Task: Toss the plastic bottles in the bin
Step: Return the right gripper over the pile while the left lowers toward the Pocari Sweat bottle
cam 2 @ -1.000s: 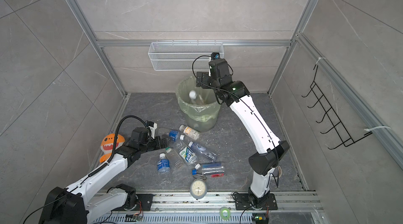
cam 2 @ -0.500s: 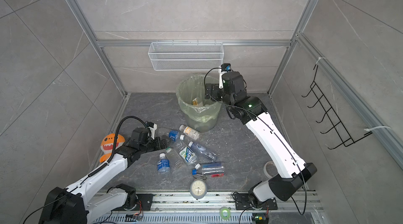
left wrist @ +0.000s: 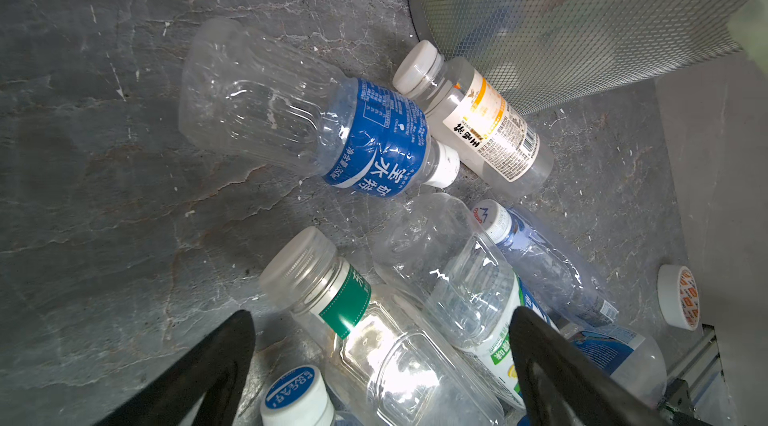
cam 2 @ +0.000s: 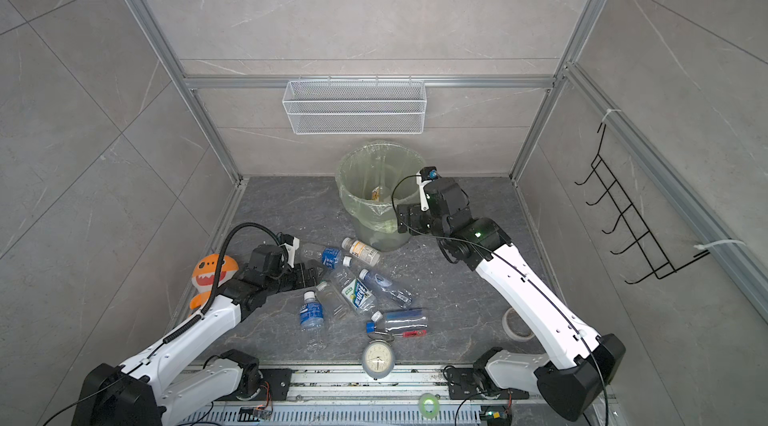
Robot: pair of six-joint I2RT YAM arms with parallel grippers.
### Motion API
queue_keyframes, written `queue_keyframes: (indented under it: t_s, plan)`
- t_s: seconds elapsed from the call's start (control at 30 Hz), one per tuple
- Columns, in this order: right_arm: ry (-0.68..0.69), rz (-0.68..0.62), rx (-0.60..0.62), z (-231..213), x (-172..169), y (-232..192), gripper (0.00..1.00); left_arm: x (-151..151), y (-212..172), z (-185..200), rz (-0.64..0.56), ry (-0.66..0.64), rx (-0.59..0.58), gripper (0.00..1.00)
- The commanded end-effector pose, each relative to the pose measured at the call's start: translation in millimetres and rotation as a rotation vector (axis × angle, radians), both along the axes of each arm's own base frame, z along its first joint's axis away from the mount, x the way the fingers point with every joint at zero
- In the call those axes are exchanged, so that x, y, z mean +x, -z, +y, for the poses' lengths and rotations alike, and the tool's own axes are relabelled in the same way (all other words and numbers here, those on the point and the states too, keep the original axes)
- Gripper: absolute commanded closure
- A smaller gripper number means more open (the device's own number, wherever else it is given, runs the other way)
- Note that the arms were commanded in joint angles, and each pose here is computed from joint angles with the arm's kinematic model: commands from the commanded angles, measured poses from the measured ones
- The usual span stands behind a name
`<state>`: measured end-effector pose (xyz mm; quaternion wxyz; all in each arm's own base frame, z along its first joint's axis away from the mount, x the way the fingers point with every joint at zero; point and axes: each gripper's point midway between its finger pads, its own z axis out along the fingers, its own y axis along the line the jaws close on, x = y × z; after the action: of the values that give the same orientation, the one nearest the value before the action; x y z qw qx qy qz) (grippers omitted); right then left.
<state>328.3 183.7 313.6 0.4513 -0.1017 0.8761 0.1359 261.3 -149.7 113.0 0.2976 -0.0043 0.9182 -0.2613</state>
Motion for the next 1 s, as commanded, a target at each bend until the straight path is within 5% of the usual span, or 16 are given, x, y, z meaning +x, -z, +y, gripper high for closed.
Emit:
queue_keyframes:
  t_s: [0.0,0.43,0.97]
  plan:
    - [-0.025,0.020,-0.009,-3,-18,11,0.01,-1,-13,0,-0.040,0.017,0.033,0.03]
    - [0.000,0.119,-0.070,-24,-46,64,0.01,-28,-15,19,-0.030,-0.099,0.184,0.04]
    - [0.020,0.154,-0.068,-26,-51,88,0.01,-85,13,8,0.120,-0.126,0.263,0.05]
